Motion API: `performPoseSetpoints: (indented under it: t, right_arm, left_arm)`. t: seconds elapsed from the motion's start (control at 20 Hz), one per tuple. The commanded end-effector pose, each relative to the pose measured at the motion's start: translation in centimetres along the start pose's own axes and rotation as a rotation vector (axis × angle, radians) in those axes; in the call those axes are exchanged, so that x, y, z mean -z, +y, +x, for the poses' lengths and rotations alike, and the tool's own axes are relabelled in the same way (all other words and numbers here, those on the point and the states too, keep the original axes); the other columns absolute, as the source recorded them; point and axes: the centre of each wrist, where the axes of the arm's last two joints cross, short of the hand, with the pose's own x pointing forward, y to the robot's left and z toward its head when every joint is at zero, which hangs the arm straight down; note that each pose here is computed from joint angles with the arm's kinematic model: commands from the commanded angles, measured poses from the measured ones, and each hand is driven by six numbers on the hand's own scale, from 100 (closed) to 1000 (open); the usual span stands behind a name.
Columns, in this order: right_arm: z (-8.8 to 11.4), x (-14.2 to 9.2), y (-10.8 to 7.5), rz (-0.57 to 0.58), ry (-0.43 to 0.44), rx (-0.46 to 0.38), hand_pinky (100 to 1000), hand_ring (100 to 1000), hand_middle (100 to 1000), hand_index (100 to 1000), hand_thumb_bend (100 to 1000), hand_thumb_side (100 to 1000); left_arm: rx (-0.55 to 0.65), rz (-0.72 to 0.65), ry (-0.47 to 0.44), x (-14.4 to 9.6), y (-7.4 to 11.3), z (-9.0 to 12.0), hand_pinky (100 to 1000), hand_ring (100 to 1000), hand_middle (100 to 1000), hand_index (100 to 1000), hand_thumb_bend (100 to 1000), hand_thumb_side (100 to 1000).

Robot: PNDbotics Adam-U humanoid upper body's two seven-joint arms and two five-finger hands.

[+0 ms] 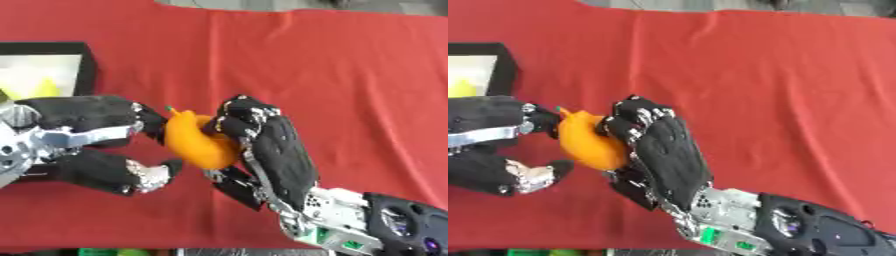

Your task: Pick up the objects with one hand, pass them to the other hand, and then place them into the box on the other side of the table.

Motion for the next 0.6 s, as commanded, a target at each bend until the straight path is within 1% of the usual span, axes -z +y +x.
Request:
performPoseSetpoints:
  t: [0.05, 0.2, 0.6]
  right_arm:
    - [0.0, 0.6, -0.5, -0.236, 0.125, -0.151, 262, 568, 358, 471, 121, 100]
    - [0.1, 0.6, -0.5, -0.234, 0.124, -0.151, 259, 568, 358, 471, 121, 100]
    - [0.0, 0.5, -0.5, -0.23, 0.124, -0.154, 253, 567, 359, 470, 121, 100]
  left_arm:
    - [0.007, 0.018, 0.005, -0.2, 0.9, 0.7, 933, 795, 722, 932, 141, 1000]
    - [0.016, 0.011, 0.003, 0.1, 1.2, 1.4, 936, 796, 721, 926, 122, 1000]
    - [0.038, 0.007, -0.01, 0.4, 1.6, 1.9, 948, 802, 718, 918, 127, 1000]
